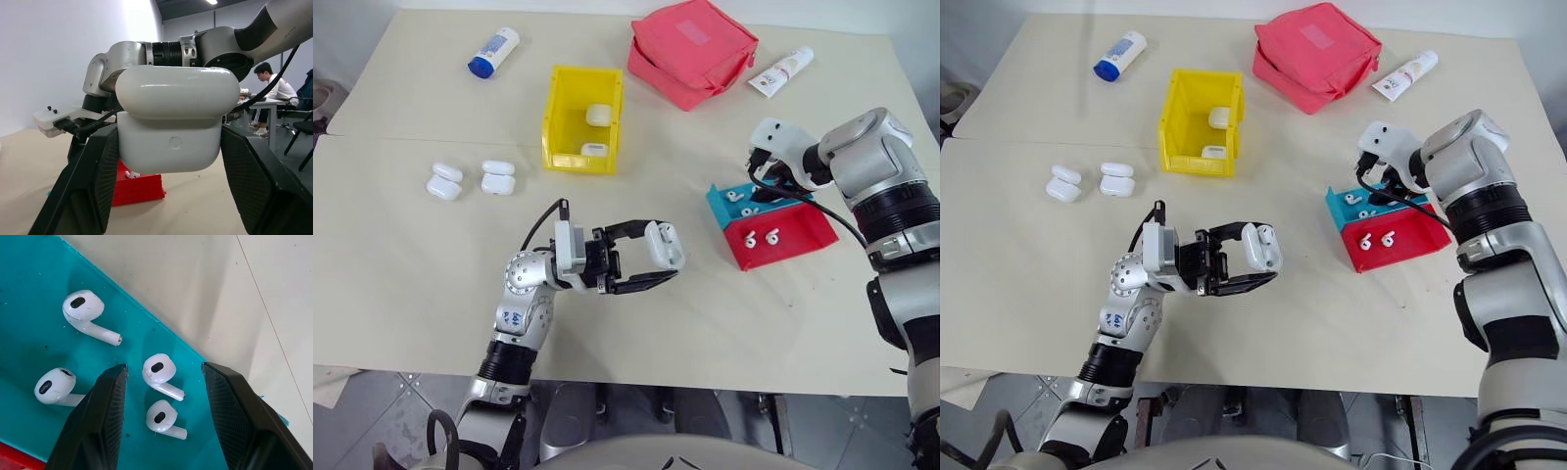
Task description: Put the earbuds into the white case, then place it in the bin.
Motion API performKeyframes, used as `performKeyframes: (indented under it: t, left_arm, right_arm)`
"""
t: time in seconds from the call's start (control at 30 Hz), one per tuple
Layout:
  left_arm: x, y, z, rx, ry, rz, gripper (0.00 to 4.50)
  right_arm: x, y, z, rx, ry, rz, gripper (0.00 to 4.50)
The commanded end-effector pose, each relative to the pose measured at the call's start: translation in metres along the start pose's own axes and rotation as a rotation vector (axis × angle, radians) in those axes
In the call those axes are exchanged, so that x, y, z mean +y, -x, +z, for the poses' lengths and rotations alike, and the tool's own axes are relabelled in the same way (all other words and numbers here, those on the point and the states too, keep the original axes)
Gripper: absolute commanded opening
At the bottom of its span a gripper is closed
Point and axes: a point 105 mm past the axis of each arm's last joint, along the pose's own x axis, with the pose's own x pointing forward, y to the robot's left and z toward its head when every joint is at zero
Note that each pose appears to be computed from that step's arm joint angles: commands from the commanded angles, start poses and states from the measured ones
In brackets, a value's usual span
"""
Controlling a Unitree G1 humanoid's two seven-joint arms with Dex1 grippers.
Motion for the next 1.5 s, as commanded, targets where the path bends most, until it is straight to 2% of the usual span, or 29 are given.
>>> performKeyframes:
  t: [0.03, 0.67, 0.77, 0.9, 1.07, 1.23, 1.4, 1.5]
  left_arm:
    - [-0.003, -0.002, 0.009, -0.018, -0.038, -0.013, 2.78]
    - [-0.007, -0.001, 0.009, -0.014, -0.043, 0.006, 2.78]
    - [-0.006, -0.001, 0.009, -0.012, -0.045, 0.011, 2.78]
    - [-0.006, 0.0, 0.01, -0.01, -0.048, 0.016, 2.78]
    - [-0.004, 0.0, 0.01, -0.007, -0.051, 0.022, 2.78]
    - [-0.003, 0.001, 0.009, -0.005, -0.049, 0.025, 2.78]
    - [0.0, 0.004, 0.006, 0.003, -0.042, 0.023, 2.78]
    - [0.004, 0.006, 0.005, 0.009, -0.039, 0.023, 2.78]
  right_arm:
    - [-0.003, 0.005, 0.004, -0.008, -0.004, -0.002, 2.53]
    - [-0.003, -0.002, 0.003, 0.029, -0.002, 0.044, 2.53]
    - [-0.004, -0.004, 0.001, 0.04, -0.002, 0.037, 1.91]
    - [-0.005, -0.005, 0.001, 0.045, -0.002, 0.035, 0.54]
    - [-0.007, -0.002, 0.007, 0.025, 0.002, 0.027, 0.47]
    - [-0.012, 0.009, 0.019, -0.063, -0.021, 0.013, 0.47]
    - [-0.013, 0.034, 0.039, -0.281, -0.008, 0.001, 0.47]
    - [0.004, 0.054, 0.044, -0.432, 0.011, 0.057, 0.47]
